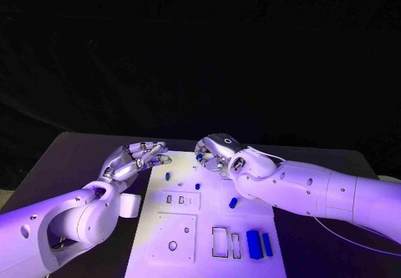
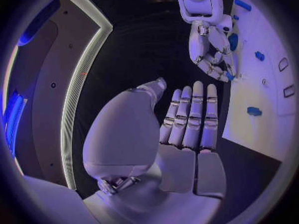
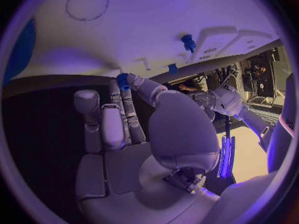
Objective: Assemble the parts on the task board
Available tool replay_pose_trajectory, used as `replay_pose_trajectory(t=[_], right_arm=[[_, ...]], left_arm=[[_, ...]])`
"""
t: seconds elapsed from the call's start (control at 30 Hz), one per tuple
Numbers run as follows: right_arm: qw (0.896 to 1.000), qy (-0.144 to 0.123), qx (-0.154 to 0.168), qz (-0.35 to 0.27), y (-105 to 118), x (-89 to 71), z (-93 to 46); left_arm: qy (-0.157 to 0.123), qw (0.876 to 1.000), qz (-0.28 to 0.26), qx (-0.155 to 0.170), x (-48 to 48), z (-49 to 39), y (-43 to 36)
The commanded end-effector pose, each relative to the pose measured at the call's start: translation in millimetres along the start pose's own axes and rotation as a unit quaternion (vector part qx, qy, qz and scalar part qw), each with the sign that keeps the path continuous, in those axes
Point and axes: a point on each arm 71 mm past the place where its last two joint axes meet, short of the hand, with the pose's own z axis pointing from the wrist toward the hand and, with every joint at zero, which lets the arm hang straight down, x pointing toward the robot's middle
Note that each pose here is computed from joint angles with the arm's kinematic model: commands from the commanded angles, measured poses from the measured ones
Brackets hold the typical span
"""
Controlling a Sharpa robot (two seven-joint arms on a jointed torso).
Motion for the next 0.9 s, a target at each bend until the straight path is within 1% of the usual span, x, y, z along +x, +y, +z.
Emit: replay_pose_trajectory(t=[0.03, 0.33, 0.53, 0.77, 0.9], right_arm=[[1.000, 0.007, -0.002, -0.003, 0.3, 1.9, 0.7], [1.000, 0.006, 0.000, -0.003, -0.1, 2.4, 2.0], [1.000, 0.007, -0.002, 0.000, 0.0, 1.9, 0.3], [1.000, 0.002, 0.000, 0.002, -3.6, -1.0, -5.0], [1.000, -0.007, 0.002, 0.008, -7.9, -5.5, -12.7]], left_arm=[[0.005, 1.000, -0.004, 0.003, 2.5, 0.8, -1.2], [0.005, 1.000, -0.004, 0.002, 2.3, 1.0, -1.0], [0.004, 1.000, -0.004, 0.002, 1.7, 1.0, -0.9], [0.003, 1.000, -0.003, 0.002, 0.7, 1.0, -0.9], [0.002, 1.000, -0.003, 0.001, -0.2, 1.1, -0.8]])
